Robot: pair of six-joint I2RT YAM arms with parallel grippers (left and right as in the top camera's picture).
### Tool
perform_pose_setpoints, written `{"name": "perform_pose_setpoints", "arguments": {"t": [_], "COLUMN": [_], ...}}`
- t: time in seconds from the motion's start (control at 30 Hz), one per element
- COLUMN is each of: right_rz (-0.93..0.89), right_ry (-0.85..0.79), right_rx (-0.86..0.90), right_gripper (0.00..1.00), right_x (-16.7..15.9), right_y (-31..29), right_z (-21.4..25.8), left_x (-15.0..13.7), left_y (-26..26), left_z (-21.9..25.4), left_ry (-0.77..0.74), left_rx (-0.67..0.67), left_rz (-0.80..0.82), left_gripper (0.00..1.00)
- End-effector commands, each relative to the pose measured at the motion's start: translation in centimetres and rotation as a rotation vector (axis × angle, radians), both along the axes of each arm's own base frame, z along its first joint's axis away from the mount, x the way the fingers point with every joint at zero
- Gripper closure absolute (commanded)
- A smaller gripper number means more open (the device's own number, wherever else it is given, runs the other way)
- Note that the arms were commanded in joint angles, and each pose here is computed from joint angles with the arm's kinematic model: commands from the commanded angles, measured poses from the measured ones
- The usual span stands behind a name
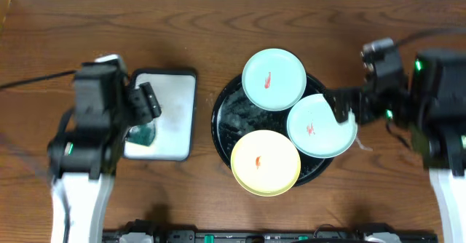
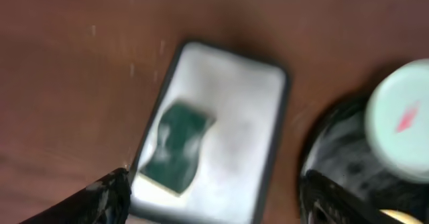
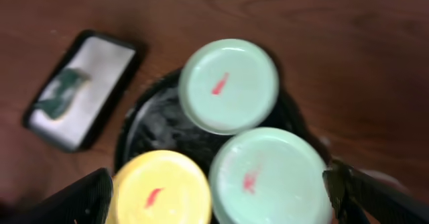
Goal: Clean dirty plates on tray and stack at the side
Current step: 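Grasp the green-and-yellow sponge with the left gripper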
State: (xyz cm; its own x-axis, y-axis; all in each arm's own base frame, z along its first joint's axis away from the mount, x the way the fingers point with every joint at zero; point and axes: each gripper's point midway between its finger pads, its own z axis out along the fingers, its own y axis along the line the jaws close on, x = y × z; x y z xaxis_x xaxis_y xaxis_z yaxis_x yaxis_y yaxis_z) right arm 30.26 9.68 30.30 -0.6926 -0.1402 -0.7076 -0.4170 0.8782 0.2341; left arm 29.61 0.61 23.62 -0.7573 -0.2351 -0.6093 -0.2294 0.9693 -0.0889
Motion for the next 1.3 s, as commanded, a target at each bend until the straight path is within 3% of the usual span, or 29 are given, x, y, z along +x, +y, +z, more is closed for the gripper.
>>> {"name": "perform_pose_setpoints", "arguments": {"t": [0.0,0.3,0.47,0.7,0.77,0.93,1.1,1.27], "right_rz": [0.135,0.199,0.199,0.200,0.200,0.199,0.199,0.199], "right_ry": [0.065,0.113,0.115,0.106,0.106,0.112,0.116,0.114], "right_rx": [0.139,0.214,0.214,0.214,0.214,0.214,0.214,0.214], "right_gripper": [0.01,0.01,0.01,0.01,0.01,0.01,0.01,0.01], "right_x": [-0.4,-0.1,-0.1,0.0,0.0,-0.1,-0.1,-0.1], "right_y": [3.1,4.6,4.5,4.6,4.6,4.6,4.5,4.5], "right_z": [0.1,-0.4,-0.4,-0.3,-0.3,-0.4,-0.4,-0.4], "left_x": [0.7,0.3,0.4,1.4,2.0,2.6,1.8,1.3], "left_y": [0.6,2.5,3.5,4.0,3.2,-0.2,-0.9,-2.3], "left_z": [-2.9,-12.6,-17.2,-20.5,-21.5,-23.9,-25.6,-25.2], "left_ry": [0.128,0.512,0.652,0.697,0.693,0.709,0.766,0.783], "left_rx": [0.043,0.133,0.128,0.133,0.093,-0.079,-0.123,-0.203], "left_rz": [0.001,0.075,0.101,0.066,0.026,-0.094,-0.105,-0.129], "left_gripper": [0.18,0.19,0.30,0.38,0.47,0.57,0.61,0.92]}}
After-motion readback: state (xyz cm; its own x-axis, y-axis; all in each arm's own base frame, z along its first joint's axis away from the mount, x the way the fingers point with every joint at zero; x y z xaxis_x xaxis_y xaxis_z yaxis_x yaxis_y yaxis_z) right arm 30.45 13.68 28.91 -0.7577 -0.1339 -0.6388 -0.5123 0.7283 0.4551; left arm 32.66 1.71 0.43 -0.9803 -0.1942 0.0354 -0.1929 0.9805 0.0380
